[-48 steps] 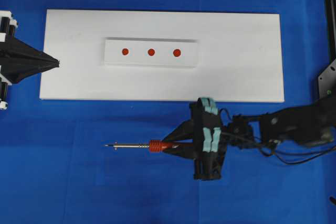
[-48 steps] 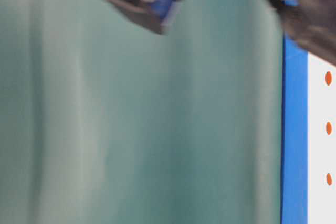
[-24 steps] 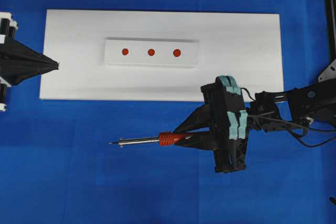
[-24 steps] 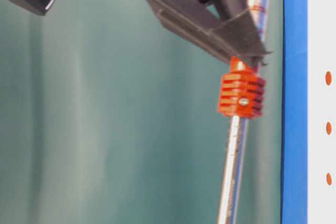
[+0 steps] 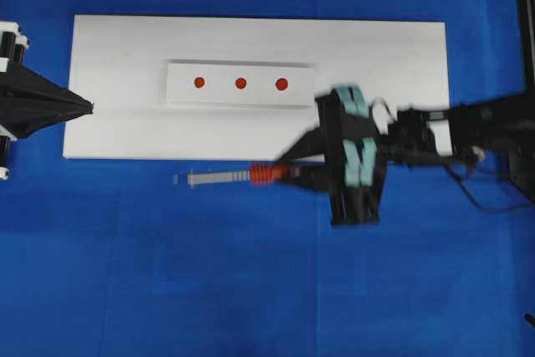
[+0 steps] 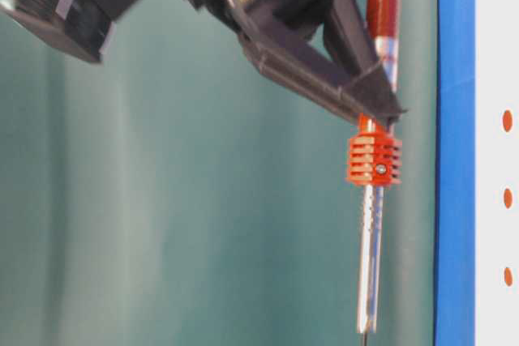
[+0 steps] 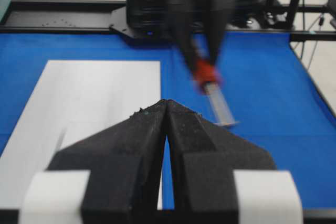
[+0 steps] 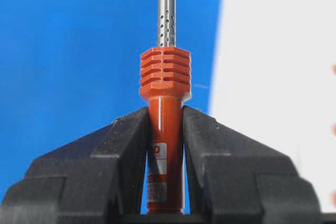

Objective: Touch the tip of the soldering iron to the mark.
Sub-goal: 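Lift the iron and carry it above the red-dotted strip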

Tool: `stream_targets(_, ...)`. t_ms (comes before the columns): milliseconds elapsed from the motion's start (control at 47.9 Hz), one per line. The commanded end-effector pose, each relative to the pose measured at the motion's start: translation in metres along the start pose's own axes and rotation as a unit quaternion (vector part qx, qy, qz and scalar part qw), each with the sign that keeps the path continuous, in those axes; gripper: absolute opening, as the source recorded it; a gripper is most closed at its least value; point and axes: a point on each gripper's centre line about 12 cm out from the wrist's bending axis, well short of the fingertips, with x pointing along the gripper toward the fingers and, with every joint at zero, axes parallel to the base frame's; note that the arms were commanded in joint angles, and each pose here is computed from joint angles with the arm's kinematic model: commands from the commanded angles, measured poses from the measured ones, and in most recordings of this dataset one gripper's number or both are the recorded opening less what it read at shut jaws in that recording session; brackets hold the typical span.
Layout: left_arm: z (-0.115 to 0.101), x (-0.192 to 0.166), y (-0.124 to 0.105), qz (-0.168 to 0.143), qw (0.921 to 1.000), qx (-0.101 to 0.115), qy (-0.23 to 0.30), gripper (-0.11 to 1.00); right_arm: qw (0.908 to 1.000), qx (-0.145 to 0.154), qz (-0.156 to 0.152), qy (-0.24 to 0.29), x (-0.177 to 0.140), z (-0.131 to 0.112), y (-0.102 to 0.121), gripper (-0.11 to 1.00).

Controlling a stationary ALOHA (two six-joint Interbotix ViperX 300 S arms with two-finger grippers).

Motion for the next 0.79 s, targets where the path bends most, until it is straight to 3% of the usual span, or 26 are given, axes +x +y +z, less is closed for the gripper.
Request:
stream_targets(0,0.004,0.002,-0.001,-0.002,1.0000,-0.002,-0.008,0.00,0.9995,-0.011,-0.022,-0.020,-0.007,0.022,-0.020,0.06)
stream_targets(188,0.004,0.002,-0.001,-0.003,1.0000,-0.002,-0.008,0.00,0.9964,-0.036,-0.076,-0.009,-0.013,0.028,-0.068,0.06)
stream_targets(397,0.005,0.002,-0.001,-0.003,1.0000,-0.001,-0.008,0.00,0.9917,-0.046,-0.120,-0.005,-0.021,0.033,-0.106,0.06)
stream_targets(522,0.004,0.001,-0.001,-0.003,1.0000,-0.001,-0.007,0.00,0.9903,-0.048,-0.131,0.004,-0.021,0.034,-0.117,0.06)
stream_targets(773,0.004,0.001,-0.001,-0.003,1.0000,-0.001,-0.008,0.00,0.9904,-0.045,-0.125,0.039,-0.019,0.029,-0.119,0.06)
